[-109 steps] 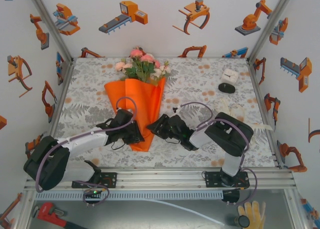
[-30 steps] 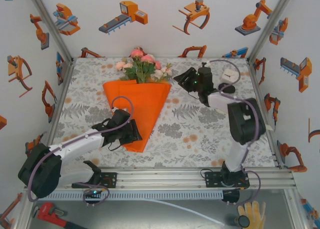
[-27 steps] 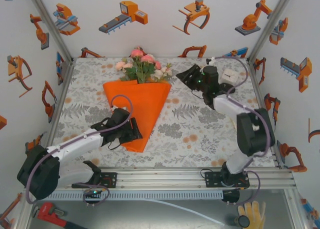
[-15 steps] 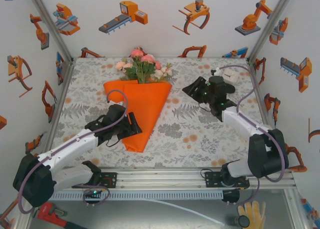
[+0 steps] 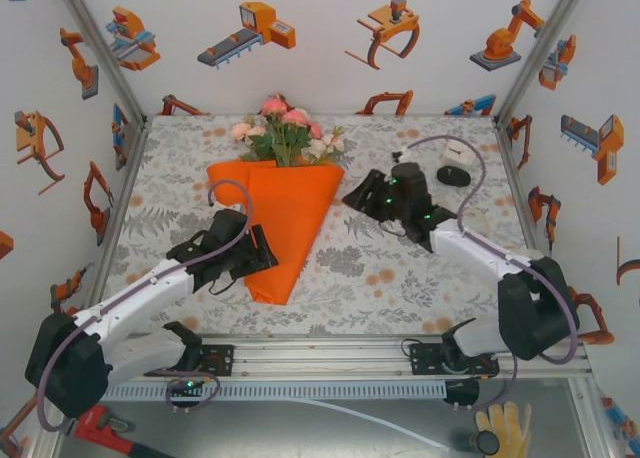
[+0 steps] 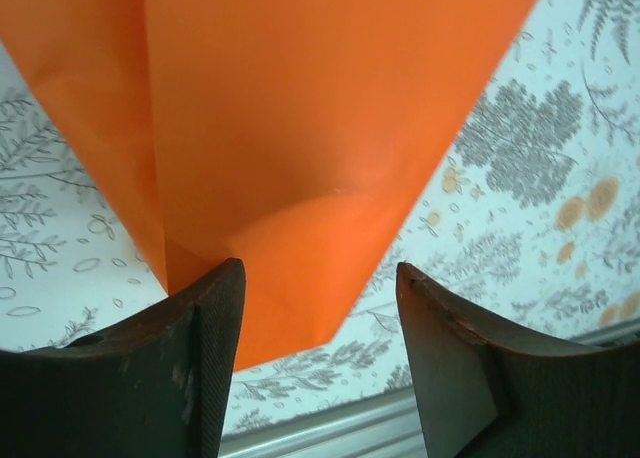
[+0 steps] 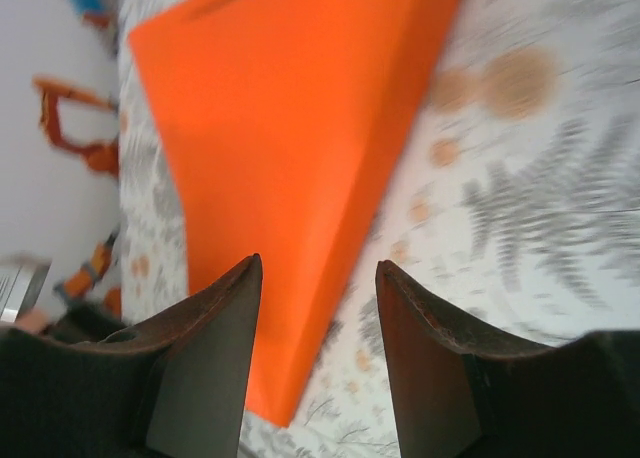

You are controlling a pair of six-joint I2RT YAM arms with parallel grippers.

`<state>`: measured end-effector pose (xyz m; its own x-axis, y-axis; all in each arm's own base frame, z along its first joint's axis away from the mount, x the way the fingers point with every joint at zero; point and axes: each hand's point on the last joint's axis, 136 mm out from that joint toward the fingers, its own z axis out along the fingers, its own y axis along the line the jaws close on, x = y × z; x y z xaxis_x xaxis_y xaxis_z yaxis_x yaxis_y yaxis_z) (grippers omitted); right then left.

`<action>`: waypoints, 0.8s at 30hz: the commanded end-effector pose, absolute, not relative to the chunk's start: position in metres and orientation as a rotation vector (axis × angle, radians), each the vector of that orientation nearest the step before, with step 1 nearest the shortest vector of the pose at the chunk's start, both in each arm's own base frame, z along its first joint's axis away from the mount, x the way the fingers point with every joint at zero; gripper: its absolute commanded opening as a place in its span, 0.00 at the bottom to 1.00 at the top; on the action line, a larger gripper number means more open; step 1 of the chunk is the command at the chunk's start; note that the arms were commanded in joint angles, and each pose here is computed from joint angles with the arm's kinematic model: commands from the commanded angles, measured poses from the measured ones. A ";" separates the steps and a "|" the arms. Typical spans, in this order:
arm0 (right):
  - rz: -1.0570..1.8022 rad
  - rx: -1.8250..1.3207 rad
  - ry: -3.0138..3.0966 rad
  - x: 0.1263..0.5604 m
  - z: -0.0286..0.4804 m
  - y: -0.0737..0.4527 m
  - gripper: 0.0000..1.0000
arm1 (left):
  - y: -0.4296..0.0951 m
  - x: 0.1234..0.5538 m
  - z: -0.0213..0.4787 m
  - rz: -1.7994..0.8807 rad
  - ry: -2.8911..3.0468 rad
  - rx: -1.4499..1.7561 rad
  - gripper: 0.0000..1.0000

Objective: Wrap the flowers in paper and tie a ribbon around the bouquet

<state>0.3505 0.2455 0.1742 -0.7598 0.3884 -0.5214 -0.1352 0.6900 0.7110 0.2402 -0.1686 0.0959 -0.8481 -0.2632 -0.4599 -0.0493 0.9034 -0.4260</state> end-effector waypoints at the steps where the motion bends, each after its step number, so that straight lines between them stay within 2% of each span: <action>1: 1.237 -0.013 2.274 0.301 0.163 0.328 0.49 | -0.152 0.233 0.058 -0.484 2.600 -0.252 0.57; 4: 1.380 -0.086 2.318 0.261 0.146 0.384 0.48 | -0.153 0.232 0.040 -0.529 2.598 -0.251 0.56; 7: 1.465 -0.090 2.348 0.235 0.128 0.416 0.47 | -0.146 0.230 0.031 -0.517 2.599 -0.278 0.55; 15: 1.465 -0.118 2.426 0.207 0.103 0.427 0.35 | -0.131 0.223 0.027 -0.489 2.591 -0.321 0.53; 19: 1.470 -0.123 2.474 0.196 0.086 0.430 0.24 | -0.131 0.222 0.026 -0.497 2.591 -0.323 0.53; 22: 1.461 -0.095 2.515 0.190 0.067 0.429 0.10 | -0.130 0.222 0.027 -0.495 2.589 -0.328 0.53; 24: 1.448 -0.069 2.547 0.185 0.052 0.424 0.06 | -0.129 0.221 0.027 -0.488 2.590 -0.330 0.53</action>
